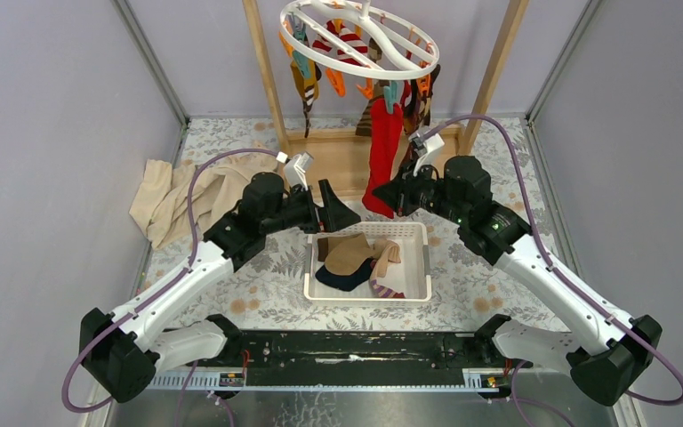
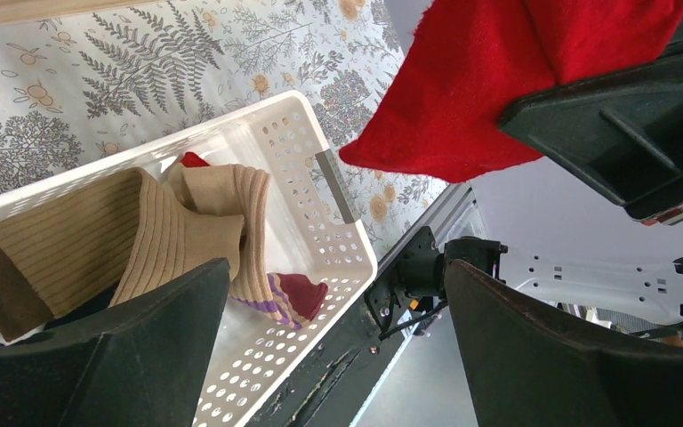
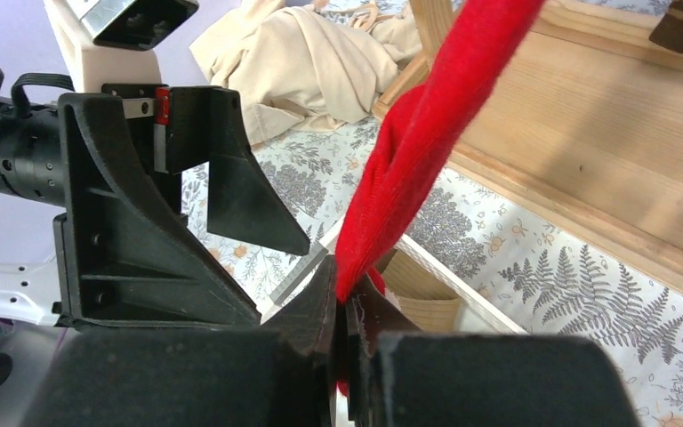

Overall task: Remove the socks clipped to the hanger
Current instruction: Remove the sock from the hanger.

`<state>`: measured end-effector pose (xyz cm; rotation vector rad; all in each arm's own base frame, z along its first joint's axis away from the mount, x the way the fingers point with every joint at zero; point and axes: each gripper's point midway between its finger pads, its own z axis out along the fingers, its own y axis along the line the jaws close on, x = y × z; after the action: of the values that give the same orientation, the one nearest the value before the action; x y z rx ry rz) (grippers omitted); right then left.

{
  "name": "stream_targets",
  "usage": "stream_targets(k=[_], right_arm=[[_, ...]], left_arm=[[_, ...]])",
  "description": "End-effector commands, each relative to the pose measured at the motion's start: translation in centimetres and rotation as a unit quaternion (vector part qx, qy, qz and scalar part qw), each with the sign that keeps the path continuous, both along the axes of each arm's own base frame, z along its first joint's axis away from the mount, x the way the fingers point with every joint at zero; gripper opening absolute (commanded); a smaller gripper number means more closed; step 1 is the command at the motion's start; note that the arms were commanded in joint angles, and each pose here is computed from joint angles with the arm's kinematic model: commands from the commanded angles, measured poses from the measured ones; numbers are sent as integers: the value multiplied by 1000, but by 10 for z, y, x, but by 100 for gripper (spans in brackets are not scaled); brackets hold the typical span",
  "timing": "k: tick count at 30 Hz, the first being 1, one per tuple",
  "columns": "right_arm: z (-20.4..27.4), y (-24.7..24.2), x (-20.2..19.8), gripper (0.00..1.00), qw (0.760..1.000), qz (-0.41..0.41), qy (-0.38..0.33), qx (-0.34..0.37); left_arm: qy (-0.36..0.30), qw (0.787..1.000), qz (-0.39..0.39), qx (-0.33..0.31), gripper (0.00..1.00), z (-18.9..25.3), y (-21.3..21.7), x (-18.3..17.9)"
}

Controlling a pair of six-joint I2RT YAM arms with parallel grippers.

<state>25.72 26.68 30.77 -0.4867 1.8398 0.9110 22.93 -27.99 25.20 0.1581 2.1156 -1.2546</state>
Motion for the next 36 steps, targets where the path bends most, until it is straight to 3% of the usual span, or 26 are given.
stream_targets(k=[1,6,13,23,29,36], right_arm=[[15,-9,4,0,999,-33,-26,14],[14,-20,10,0,997,-64,-30,24],[17,-35,19,0,994,-79,-24,71],[14,-36,48,0,993,-68,0,100],[25,-17,54,0,993,-20,7,120],[46,-1,40,0,986,46,15,159]], left_arm=[[-16,1000,10,-17,99,19,-6,10],[-19,999,34,-27,99,38,-9,23],[-81,988,115,-58,99,97,11,39],[-95,983,148,-44,99,115,16,53],[-91,989,111,-40,99,106,-4,58],[-92,990,62,-92,99,87,-15,39]])
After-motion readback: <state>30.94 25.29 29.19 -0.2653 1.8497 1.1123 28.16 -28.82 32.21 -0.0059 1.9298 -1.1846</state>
